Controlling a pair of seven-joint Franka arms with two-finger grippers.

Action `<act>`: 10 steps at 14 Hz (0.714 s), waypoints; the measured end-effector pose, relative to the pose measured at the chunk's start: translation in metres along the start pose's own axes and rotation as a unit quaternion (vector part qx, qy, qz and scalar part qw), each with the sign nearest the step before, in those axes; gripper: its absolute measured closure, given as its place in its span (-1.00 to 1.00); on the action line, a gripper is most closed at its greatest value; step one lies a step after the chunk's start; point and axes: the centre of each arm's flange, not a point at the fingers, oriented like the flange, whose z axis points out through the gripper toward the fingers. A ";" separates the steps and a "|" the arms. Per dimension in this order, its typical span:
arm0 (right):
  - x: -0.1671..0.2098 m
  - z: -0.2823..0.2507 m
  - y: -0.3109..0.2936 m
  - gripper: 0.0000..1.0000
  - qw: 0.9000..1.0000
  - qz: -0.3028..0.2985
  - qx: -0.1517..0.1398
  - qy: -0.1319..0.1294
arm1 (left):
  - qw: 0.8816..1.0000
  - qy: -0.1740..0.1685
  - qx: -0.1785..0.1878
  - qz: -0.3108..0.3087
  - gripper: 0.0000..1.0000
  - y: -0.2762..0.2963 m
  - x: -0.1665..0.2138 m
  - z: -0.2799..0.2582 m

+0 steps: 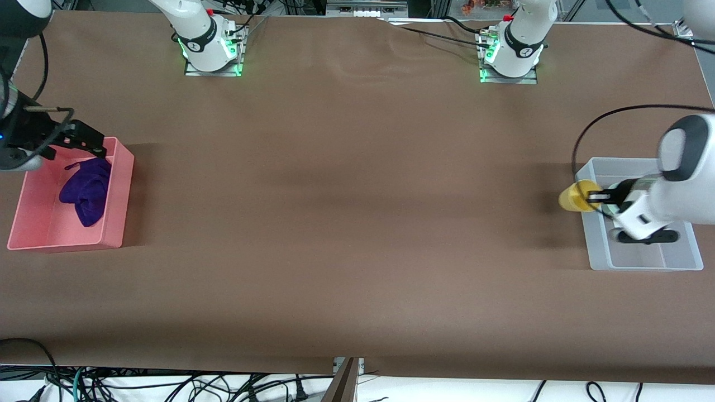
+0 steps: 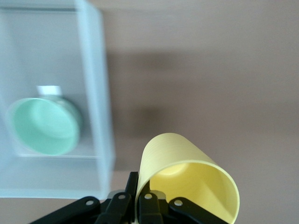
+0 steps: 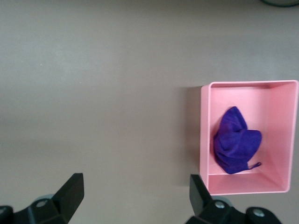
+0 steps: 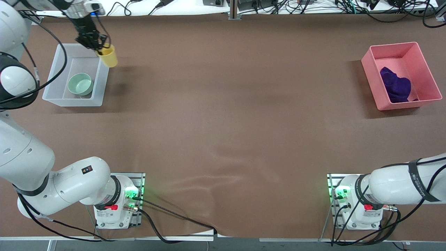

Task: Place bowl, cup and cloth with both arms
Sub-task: 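Lift the yellow cup and lower it onto the bowl with the left gripper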

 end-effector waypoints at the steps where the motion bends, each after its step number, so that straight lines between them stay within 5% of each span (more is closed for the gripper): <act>1: -0.001 -0.002 0.002 -1.00 1.000 0.001 -0.003 0.001 | 1.000 -0.003 0.011 0.014 0.93 -0.026 -0.004 0.004; 5: -0.002 0.000 0.012 -1.00 1.000 0.001 -0.004 -0.005 | 0.998 -0.003 0.015 0.059 0.93 -0.099 -0.021 0.034; 10: -0.002 0.003 0.012 -1.00 1.000 -0.002 -0.004 -0.010 | 0.996 0.041 0.013 0.075 0.93 -0.118 -0.027 0.100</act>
